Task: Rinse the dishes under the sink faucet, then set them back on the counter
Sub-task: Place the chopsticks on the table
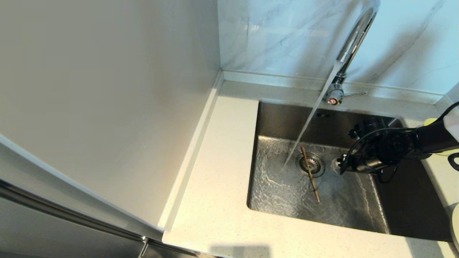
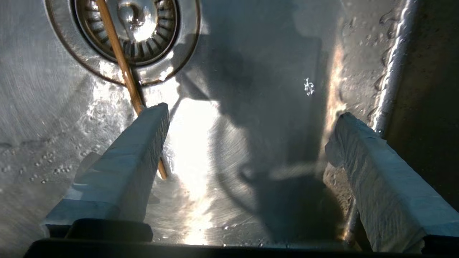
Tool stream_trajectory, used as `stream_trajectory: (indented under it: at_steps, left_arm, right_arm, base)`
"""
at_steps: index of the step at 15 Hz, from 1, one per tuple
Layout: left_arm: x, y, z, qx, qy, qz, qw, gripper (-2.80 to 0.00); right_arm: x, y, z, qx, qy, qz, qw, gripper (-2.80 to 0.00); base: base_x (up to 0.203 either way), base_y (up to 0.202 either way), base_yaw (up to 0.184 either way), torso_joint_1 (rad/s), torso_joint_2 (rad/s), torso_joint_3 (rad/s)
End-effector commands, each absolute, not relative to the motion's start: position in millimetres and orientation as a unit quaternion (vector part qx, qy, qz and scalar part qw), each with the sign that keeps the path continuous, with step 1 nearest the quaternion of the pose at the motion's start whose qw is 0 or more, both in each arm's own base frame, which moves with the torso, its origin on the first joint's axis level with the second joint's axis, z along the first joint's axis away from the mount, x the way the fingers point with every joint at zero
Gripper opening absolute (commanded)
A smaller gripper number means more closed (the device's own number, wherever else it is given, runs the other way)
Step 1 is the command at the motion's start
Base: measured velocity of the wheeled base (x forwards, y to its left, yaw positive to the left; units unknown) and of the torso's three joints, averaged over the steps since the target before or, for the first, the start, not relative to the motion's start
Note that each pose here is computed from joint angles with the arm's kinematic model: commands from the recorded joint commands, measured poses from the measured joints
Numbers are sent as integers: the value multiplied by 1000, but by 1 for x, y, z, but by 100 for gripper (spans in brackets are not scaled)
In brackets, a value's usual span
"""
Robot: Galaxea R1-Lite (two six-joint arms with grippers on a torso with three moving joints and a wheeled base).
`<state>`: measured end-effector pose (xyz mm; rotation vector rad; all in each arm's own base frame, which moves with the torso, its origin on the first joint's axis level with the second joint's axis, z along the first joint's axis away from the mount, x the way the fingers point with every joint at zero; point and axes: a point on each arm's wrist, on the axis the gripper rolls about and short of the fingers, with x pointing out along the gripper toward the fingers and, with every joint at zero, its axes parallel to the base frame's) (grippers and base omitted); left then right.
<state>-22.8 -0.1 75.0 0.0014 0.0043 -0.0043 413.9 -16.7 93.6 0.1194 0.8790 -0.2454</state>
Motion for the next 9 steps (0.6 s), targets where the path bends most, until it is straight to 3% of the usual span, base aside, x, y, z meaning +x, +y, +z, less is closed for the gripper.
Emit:
stream_trajectory:
  at_steps: [1,9]
  left_arm:
    - [-23,0,75,1,2,-2,1000,-280]
    - [-23,0,75,1,2,-2,1000,-280]
  right_arm:
    - [413,-7,88,50,430,-115,894,0]
    - [431,28,57,37,414,-117,902,0]
  base:
    - [0,0,0,0,0,0]
    - [0,0,0,0,0,0]
